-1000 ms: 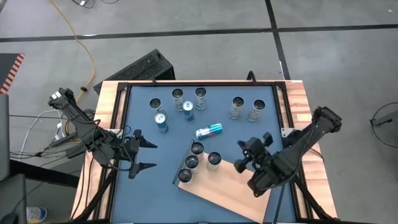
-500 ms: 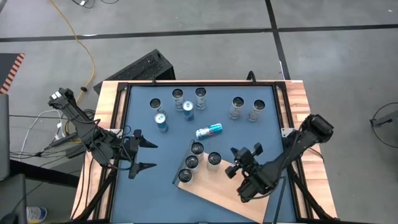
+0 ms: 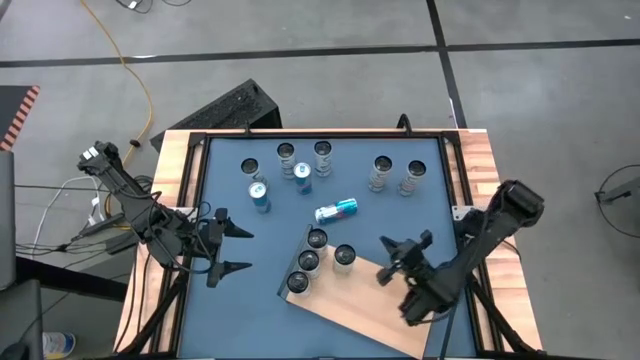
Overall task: Place canned beverage on shelf
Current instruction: Put the bottom white yellow soda can on the shelf
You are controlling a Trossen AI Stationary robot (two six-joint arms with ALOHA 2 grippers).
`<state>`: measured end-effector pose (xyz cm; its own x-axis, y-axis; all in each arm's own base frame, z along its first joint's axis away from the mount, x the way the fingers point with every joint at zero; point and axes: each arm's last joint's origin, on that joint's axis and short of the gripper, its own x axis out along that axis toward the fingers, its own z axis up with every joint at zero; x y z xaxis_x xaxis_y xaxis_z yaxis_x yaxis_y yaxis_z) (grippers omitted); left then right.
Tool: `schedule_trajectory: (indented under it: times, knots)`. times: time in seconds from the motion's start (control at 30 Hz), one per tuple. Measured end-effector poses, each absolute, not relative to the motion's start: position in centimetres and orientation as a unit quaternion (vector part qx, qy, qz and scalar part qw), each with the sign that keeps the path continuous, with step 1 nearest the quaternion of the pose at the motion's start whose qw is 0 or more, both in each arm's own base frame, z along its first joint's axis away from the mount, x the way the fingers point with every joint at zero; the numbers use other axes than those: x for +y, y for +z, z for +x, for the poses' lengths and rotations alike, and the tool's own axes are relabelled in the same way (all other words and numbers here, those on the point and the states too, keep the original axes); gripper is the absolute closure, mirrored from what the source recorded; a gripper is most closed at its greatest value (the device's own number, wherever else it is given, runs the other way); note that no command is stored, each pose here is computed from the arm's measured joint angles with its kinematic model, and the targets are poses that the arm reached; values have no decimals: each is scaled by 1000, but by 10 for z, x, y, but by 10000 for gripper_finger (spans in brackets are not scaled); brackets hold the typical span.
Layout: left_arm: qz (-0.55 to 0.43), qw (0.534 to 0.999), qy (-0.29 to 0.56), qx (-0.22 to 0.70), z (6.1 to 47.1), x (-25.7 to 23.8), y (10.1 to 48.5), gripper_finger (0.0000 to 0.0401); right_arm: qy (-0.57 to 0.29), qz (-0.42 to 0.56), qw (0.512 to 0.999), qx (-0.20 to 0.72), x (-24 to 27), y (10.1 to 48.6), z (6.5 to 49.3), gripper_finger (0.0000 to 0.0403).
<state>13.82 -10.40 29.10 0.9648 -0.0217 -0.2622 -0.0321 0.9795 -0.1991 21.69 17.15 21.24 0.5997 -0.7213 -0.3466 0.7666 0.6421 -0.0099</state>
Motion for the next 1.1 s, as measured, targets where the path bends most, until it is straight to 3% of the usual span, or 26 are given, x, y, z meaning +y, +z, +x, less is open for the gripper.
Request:
schedule_trajectory:
  times: [0.17,0.43,1.1]
  knots:
    - [-96,987,1,128,139,-104,292,53,-388,138,897,162,155,219,199,403]
    - [-97,988,13,118,139,-104,294,53,-297,148,926,182,134,208,209,403]
    - [-95,989,13,114,139,-104,294,53,-295,190,924,151,131,155,245,403]
